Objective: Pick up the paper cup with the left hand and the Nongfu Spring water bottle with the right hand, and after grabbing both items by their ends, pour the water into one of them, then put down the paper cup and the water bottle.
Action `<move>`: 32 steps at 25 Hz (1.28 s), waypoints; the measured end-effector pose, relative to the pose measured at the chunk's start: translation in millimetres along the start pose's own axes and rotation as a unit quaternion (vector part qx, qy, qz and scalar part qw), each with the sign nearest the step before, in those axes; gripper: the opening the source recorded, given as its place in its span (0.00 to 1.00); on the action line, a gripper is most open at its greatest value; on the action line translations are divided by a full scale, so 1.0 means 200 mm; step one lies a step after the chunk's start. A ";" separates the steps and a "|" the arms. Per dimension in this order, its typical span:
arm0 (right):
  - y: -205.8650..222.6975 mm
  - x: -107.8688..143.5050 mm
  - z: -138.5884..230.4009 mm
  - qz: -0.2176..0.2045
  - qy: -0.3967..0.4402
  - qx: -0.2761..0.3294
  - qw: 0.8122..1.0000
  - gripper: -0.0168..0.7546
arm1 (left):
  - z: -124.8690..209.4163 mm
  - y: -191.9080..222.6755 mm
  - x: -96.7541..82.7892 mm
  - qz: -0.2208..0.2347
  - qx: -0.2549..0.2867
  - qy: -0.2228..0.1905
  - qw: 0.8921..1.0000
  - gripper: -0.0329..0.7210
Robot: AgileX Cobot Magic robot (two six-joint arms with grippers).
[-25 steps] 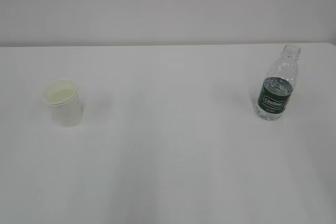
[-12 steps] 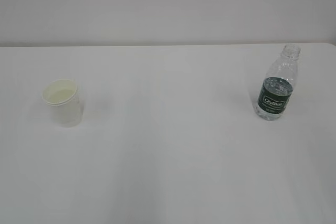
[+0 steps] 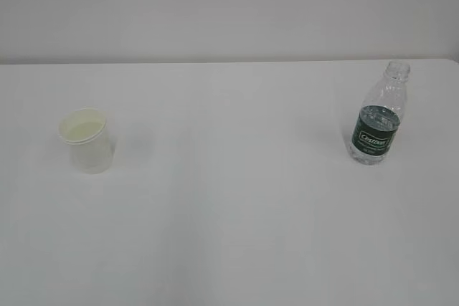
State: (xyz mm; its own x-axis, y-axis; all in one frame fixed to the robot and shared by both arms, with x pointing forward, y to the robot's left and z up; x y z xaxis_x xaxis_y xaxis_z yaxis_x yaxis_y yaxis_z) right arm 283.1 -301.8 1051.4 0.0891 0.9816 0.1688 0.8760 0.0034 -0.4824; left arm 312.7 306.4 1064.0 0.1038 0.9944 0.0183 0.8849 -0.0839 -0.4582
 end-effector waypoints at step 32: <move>0.08 -0.07 0.14 0.025 -0.035 0.023 0.999 0.78 | 0.25 0.06 -0.07 0.038 0.031 0.013 0.999 0.64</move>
State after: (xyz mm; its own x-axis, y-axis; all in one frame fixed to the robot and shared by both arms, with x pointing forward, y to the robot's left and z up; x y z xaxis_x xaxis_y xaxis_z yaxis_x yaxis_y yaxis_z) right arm 283.2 -309.3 1017.5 0.0975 0.9917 0.0838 0.8486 -0.0389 -0.5275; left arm 298.6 295.3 1013.7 0.1818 0.9833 0.0032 0.8437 -0.1543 -0.5141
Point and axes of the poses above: a point on each arm's last joint axis where the gripper is mounted, y pointing out along that axis toward the gripper, x along the wrist's bending axis when the last joint is at zero, z = x × y, the point moved 9 cm from there along y, pointing out along that axis toward the gripper, and after that the axes turned 8 degrees about y, right-handed, at the moved point
